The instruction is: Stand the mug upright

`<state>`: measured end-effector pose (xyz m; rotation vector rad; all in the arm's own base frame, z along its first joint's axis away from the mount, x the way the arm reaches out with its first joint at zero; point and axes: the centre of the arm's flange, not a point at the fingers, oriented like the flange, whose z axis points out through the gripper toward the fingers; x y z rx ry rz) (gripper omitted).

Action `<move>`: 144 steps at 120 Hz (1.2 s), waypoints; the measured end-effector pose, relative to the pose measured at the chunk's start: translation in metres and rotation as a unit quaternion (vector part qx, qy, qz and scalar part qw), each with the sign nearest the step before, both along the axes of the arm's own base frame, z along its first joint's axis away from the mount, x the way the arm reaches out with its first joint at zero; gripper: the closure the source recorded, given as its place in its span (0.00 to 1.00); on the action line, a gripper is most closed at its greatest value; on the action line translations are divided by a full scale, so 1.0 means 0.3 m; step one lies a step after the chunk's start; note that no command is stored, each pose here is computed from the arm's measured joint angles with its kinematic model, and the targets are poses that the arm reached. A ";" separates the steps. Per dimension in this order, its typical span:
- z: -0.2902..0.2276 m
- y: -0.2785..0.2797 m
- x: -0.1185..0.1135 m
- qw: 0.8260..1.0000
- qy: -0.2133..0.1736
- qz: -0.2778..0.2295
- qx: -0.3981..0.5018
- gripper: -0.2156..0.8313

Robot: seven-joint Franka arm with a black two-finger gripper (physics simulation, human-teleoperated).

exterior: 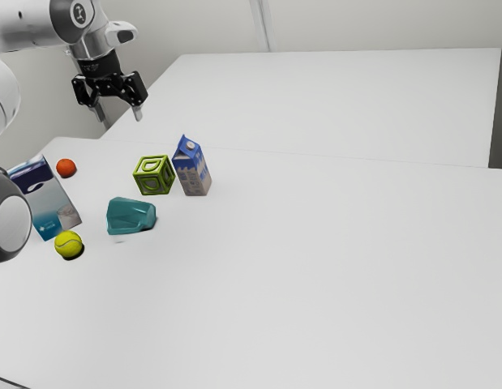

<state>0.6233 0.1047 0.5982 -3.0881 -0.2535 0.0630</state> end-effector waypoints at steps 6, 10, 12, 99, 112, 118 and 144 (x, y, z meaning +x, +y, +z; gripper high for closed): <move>-0.001 -0.001 0.000 1.000 0.000 -0.003 -0.002 0.21; -0.001 -0.002 0.000 1.000 0.001 -0.005 -0.003 0.21; -0.001 -0.002 0.000 1.000 0.001 -0.006 -0.003 0.21; -0.287 0.201 -0.011 0.992 0.041 -0.024 -0.116 0.21; -0.405 0.217 0.015 0.989 0.033 -0.037 -0.141 0.21; -0.463 0.224 0.006 0.987 0.028 -0.041 -0.152 0.21; -0.596 0.276 -0.022 0.986 -0.008 -0.067 -0.152 0.21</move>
